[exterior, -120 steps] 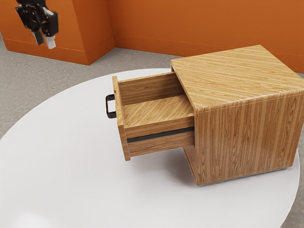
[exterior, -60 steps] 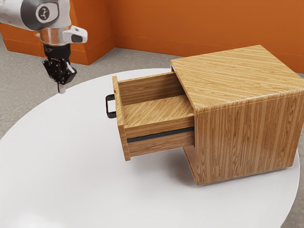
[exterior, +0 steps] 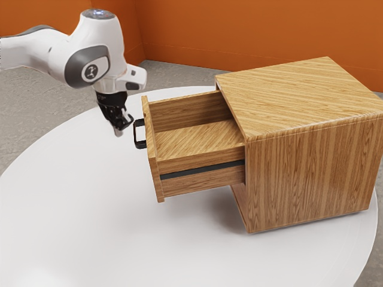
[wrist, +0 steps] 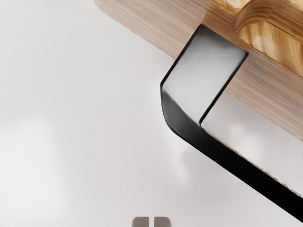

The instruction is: Push the drawer handle with one arm to close the drawer

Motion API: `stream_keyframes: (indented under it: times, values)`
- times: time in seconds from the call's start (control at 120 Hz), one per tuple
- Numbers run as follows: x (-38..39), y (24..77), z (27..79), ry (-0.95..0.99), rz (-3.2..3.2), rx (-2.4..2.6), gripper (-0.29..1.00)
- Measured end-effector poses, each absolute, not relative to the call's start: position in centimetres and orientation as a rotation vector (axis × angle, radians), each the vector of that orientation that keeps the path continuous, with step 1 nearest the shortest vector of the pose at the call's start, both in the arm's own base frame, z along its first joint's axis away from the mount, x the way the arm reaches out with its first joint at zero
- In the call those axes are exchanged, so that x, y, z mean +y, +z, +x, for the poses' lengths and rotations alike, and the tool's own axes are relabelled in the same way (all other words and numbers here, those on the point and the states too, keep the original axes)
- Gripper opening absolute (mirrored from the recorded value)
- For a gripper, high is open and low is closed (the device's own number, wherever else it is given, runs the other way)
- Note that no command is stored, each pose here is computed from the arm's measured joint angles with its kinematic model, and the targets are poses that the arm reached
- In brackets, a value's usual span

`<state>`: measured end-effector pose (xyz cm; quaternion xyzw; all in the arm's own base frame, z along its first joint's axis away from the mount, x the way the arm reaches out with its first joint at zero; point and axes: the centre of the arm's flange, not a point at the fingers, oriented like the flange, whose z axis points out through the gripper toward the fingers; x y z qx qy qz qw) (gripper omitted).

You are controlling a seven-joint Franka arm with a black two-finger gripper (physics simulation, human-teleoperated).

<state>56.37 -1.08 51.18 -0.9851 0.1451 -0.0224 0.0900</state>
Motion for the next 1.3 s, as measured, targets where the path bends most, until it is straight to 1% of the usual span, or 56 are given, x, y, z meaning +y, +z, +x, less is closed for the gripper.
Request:
stream_keyframes:
  times: [0.217,0.358,0.575,0.942,1.3]
  values:
    - [-1.5,50.7,57.1,-0.231,-2.910,0.485,-0.08]
    - [-1.3,49.5,56.9,-0.259,-2.911,0.505,-0.08]
    - [-2.4,50.3,57.1,-0.343,-2.896,0.552,-0.08]
    - [-8.5,50.6,56.4,-0.415,-2.867,0.737,-0.08]
    - [-9.1,51.2,57.2,-0.544,-2.820,0.761,-0.08]
